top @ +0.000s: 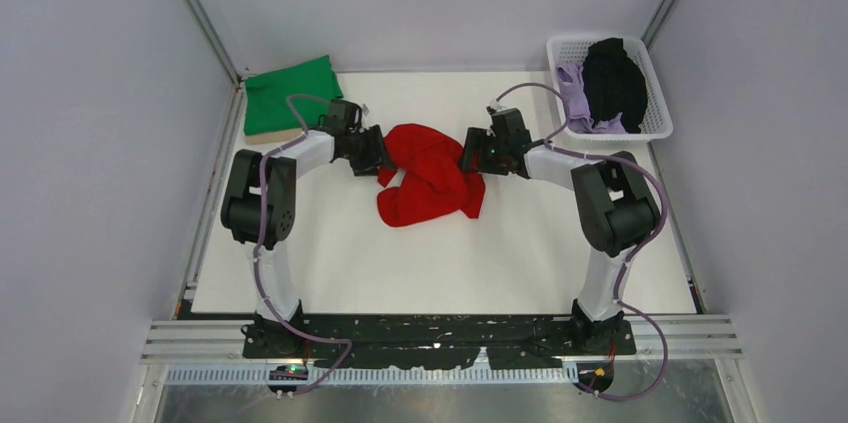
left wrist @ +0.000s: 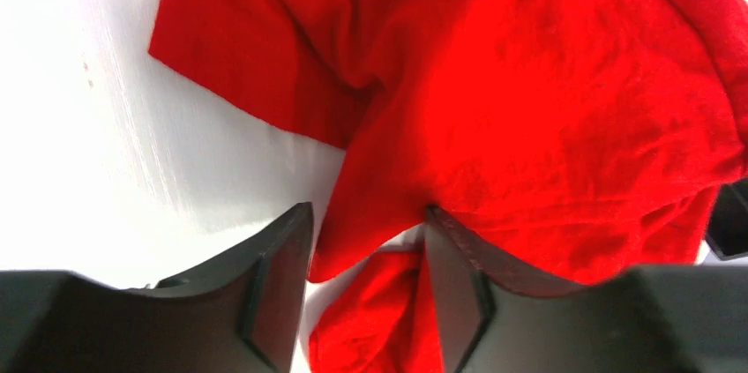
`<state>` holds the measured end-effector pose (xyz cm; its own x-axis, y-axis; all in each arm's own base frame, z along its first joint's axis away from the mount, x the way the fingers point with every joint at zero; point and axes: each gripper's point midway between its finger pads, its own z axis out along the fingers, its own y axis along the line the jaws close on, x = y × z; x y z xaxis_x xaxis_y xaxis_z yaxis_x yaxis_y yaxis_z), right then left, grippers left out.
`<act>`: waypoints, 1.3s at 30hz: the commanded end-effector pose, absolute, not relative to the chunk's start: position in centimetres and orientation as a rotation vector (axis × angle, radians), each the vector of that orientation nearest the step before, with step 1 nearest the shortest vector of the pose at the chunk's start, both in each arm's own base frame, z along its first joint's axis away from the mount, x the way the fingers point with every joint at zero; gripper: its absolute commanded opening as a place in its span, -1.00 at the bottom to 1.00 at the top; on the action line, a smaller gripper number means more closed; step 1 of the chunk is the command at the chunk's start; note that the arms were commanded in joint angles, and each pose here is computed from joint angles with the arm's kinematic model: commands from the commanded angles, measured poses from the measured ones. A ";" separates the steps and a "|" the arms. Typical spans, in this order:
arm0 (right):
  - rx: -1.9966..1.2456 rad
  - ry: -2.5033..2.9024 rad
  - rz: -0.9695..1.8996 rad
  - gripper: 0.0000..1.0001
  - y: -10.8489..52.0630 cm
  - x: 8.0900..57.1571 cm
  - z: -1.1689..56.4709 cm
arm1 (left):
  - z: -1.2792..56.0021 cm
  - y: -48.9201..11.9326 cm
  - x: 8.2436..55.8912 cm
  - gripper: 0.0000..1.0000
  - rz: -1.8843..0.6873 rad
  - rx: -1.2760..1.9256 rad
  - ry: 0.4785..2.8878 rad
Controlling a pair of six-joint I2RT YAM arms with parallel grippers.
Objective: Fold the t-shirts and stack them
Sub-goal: Flatten out the tshirt
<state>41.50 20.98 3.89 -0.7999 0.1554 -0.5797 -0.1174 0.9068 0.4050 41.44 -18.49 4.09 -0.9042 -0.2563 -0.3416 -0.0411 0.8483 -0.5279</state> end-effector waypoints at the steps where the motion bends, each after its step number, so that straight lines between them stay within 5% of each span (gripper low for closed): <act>1: 0.026 2.402 0.617 0.42 22.1 42.8 4.2 | 4.6 -18.6 42.5 -0.25 -0.729 -0.187 2.629; 5: 0.028 2.426 0.622 0.04 22.3 42.9 2.8 | 5.3 -18.9 42.6 -0.95 -0.752 -0.170 2.625; 11: 0.016 2.390 0.602 -0.86 22.0 42.8 3.6 | 9.4 -18.0 42.0 -1.00 -0.710 -0.159 2.526; 18: 0.036 2.093 0.278 -0.89 16.3 44.7 15.6 | 19.2 -14.4 40.2 -1.00 -0.538 -0.169 2.293; 24: 0.025 1.798 0.198 -0.89 12.7 41.4 28.7 | 30.6 -11.1 35.3 -1.00 -0.480 -0.174 1.986; 39: -0.075 1.090 0.399 -0.90 7.1 20.4 55.8 | 52.6 -7.4 15.8 -1.00 -0.613 0.008 1.223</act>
